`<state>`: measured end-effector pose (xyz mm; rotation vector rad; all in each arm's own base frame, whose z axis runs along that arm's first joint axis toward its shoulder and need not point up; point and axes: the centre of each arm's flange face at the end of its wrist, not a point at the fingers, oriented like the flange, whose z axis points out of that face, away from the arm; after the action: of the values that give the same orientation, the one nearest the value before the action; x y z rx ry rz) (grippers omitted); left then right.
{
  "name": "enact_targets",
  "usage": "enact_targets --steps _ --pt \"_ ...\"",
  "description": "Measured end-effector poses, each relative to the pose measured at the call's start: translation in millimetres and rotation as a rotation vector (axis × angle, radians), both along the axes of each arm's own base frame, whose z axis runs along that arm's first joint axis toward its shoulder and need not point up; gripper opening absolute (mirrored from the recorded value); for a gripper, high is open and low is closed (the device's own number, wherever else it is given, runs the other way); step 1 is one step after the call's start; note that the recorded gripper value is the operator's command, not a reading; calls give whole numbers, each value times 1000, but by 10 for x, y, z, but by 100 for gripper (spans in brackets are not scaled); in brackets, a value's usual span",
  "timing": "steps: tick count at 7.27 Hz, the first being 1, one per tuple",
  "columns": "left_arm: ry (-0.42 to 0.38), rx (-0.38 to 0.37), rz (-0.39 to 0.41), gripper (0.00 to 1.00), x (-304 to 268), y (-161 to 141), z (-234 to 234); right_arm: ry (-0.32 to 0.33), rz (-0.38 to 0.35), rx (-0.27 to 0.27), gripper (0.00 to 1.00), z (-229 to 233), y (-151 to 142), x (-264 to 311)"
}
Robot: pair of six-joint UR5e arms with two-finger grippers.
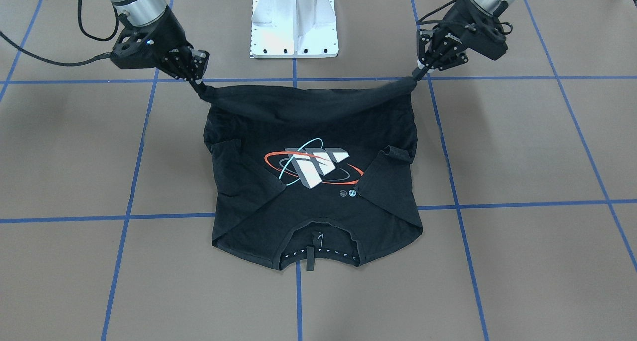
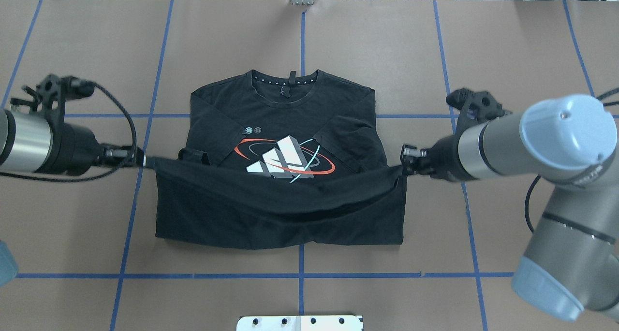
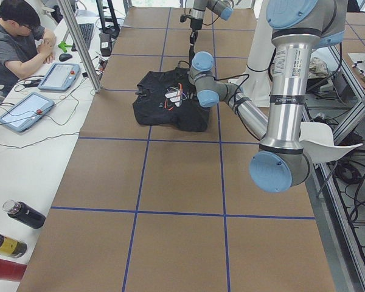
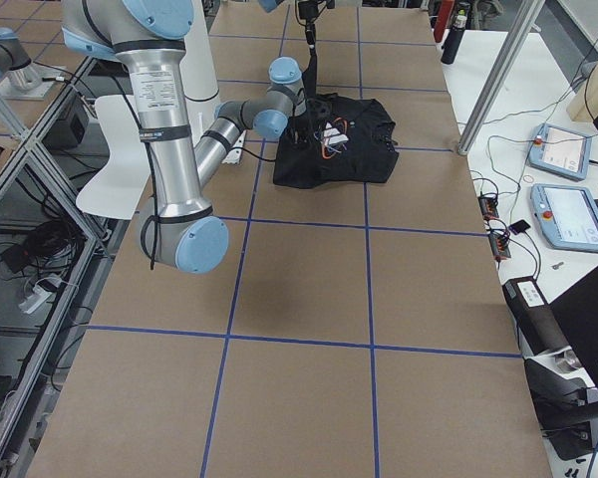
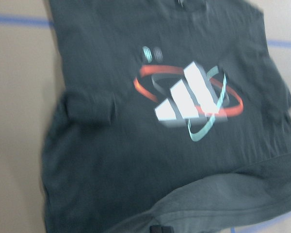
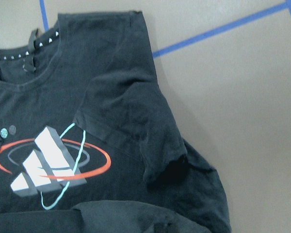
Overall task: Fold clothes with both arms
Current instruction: 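Lift the hem with both grippers and fold it toward the collar, then lay the hem down near the collar and open both grippers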
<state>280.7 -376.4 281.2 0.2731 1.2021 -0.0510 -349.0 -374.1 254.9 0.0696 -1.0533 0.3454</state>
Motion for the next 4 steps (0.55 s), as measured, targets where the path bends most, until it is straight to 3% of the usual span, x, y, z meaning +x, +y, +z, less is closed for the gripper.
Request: enact_targets --steps 4 --pt "-32 22 -161 0 13 -667 -158 20 116 3 0 -114 -792 -35"
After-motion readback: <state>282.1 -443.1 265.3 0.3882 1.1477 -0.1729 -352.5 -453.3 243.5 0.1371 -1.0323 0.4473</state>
